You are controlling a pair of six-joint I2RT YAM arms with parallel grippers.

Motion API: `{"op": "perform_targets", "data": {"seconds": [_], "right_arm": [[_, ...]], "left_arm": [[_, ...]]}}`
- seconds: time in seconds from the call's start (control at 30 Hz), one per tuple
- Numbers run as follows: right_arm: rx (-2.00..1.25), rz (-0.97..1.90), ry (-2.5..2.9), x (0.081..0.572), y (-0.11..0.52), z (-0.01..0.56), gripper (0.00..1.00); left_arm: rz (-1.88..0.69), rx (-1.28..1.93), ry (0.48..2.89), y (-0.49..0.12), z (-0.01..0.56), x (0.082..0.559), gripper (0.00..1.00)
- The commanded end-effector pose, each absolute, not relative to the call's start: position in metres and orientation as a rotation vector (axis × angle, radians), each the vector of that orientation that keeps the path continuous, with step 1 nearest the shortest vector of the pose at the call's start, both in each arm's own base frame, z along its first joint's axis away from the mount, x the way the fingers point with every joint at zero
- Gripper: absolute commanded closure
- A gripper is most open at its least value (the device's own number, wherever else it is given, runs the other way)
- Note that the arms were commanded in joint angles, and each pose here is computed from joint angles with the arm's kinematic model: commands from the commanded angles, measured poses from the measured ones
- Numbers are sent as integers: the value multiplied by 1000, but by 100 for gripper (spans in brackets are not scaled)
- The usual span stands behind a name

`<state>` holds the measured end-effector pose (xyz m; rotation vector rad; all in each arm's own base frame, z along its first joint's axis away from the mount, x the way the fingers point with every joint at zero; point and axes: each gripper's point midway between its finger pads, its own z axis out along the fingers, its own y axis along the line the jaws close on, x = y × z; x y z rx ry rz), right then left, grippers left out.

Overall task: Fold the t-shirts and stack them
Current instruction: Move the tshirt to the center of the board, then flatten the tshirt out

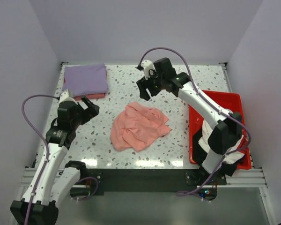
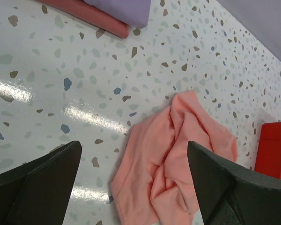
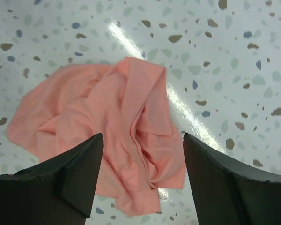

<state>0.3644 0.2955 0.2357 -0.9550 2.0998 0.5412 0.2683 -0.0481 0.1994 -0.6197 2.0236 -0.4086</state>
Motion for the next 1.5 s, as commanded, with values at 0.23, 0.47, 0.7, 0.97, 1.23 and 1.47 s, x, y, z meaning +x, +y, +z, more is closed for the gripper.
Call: {"op": "perform_targets", "data": {"seconds": [0.23, 0.47, 0.7, 0.97, 1.23, 1.47], "right_arm": [[-532, 250, 2253, 358, 227, 194, 1], [-293, 269, 2314, 323, 200, 175, 1], [-257, 278, 2367, 302, 190, 157, 1], [-265, 349, 2435, 279, 191, 138, 1], [-332, 500, 2524, 247, 202, 119, 2], [-251, 397, 2603, 243, 187, 104, 3]], "left_arm": [[-705, -492, 2248, -101, 129, 238, 0], [-864, -460, 2447, -142, 64, 172, 0], [-899, -391, 2498, -163, 50, 153, 6], [-786, -291, 2594, -178, 34, 158, 40], [-599, -325, 2518, -166, 42, 190, 65], [-482, -343, 2493, -151, 53, 199, 100]]}}
